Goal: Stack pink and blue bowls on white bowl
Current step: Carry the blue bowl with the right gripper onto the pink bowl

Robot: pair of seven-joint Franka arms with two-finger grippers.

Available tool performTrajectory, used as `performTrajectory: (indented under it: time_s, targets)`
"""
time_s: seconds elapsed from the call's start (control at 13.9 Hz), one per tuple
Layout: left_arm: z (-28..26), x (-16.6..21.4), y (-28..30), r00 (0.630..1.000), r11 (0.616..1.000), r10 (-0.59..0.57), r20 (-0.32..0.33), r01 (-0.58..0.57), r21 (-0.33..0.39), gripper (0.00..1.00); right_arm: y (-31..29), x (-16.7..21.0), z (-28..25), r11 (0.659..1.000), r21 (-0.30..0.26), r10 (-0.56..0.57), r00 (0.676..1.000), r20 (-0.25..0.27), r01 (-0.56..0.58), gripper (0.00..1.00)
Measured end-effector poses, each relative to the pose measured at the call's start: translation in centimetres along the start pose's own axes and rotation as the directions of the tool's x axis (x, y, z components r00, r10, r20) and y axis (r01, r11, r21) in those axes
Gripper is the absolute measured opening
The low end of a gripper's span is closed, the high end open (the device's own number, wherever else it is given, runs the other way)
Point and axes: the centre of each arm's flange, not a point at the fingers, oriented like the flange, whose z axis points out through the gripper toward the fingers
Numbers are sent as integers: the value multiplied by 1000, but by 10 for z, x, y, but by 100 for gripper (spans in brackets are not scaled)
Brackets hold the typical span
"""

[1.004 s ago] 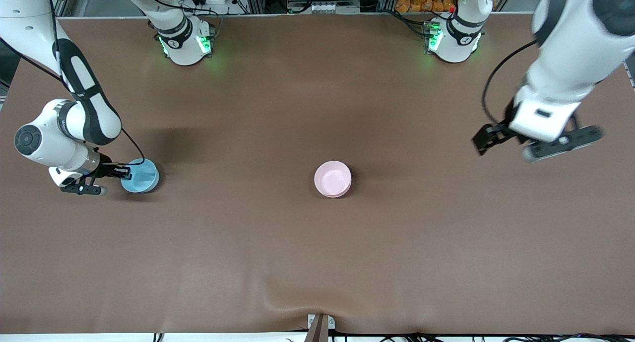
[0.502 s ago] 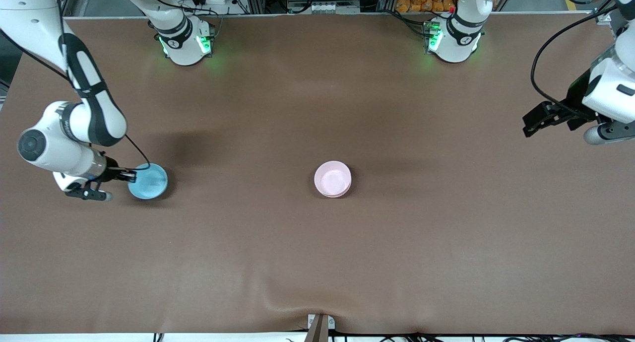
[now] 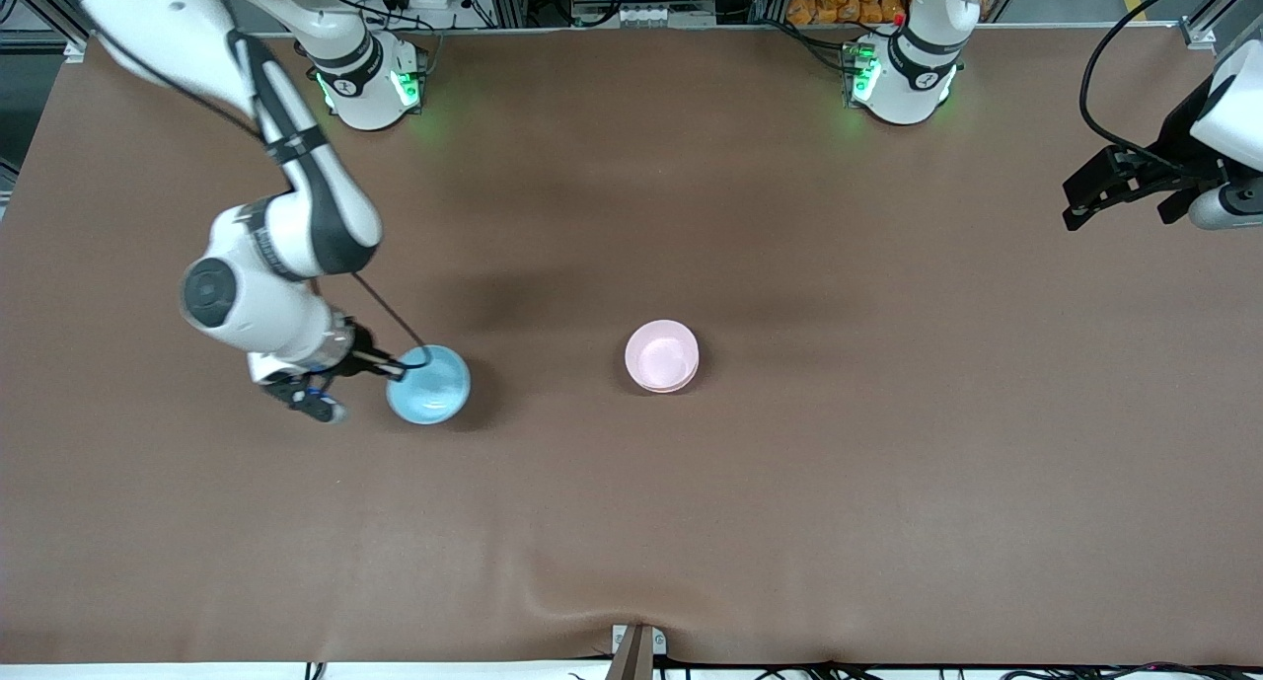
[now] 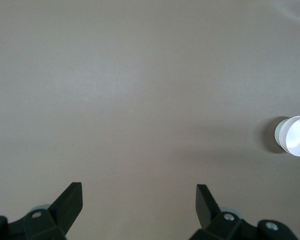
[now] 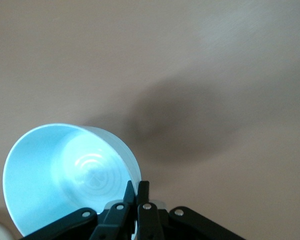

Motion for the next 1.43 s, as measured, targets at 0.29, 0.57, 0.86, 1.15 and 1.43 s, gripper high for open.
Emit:
performTrajectory:
  time_s: [0.29,0.57,0.86,1.15,1.43]
  targets:
    - [3,0,-2,1000,1000,-1,7,1,1,100,-91,-85,2,995,52,84,996,38,-86,3]
    - [4,1,-3,1000,1000,-1,9,1,1,100,-152,-164,8,985,107,135,990,32,-138,3]
    - [5,1,-3,1000,1000,-1,10,1,1,100,-178,-202,40,978,112,171,984,46,-175,3]
    - [5,1,-3,1000,1000,-1,11,1,1,100,-187,-203,65,975,85,204,978,42,-207,3]
    - [5,2,-3,1000,1000,-1,12,1,1,100,-203,-200,76,968,91,231,972,29,-233,3]
